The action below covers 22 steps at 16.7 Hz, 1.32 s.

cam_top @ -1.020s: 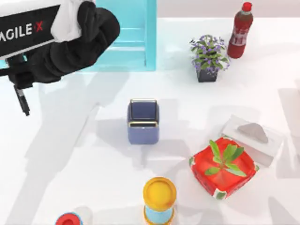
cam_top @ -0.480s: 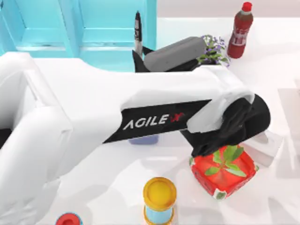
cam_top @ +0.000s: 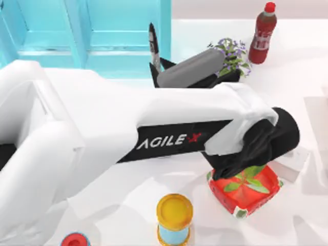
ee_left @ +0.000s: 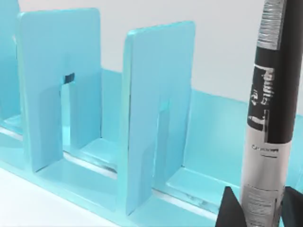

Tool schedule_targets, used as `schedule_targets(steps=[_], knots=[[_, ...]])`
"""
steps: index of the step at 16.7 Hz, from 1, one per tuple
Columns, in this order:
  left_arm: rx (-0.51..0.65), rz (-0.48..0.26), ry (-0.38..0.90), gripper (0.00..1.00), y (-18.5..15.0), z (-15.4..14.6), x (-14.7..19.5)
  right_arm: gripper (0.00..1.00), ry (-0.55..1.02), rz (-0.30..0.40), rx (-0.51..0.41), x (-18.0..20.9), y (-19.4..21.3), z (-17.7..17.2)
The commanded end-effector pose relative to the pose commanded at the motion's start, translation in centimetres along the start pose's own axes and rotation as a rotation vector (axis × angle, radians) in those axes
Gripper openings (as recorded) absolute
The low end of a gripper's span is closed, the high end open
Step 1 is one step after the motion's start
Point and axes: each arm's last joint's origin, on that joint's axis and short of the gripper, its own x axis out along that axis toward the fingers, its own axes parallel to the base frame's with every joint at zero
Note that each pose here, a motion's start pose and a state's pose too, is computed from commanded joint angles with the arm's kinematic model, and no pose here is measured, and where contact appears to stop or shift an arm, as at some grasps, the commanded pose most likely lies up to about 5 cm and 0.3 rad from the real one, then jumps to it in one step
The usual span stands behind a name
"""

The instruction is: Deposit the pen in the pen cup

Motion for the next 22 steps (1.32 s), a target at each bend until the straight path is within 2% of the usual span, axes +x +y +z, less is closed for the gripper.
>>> schedule_targets(steps=[6, 14, 22], knots=[[0.072, -0.009, -0.01, 0.0, 0.08, -0.15, -0.01, 1.0, 0.0, 0.0, 0.0, 0.0, 0.0, 0.0], [0.063, -0.016, -0.026, 0.0, -0.08, 0.68, 0.08, 1.0, 0.0, 0.0, 0.0, 0.0, 0.0, 0.0], [0.063, -0.016, -0.026, 0.6, -0.08, 0.68, 0.08, 1.0, 0.0, 0.0, 0.0, 0.0, 0.0, 0.0]])
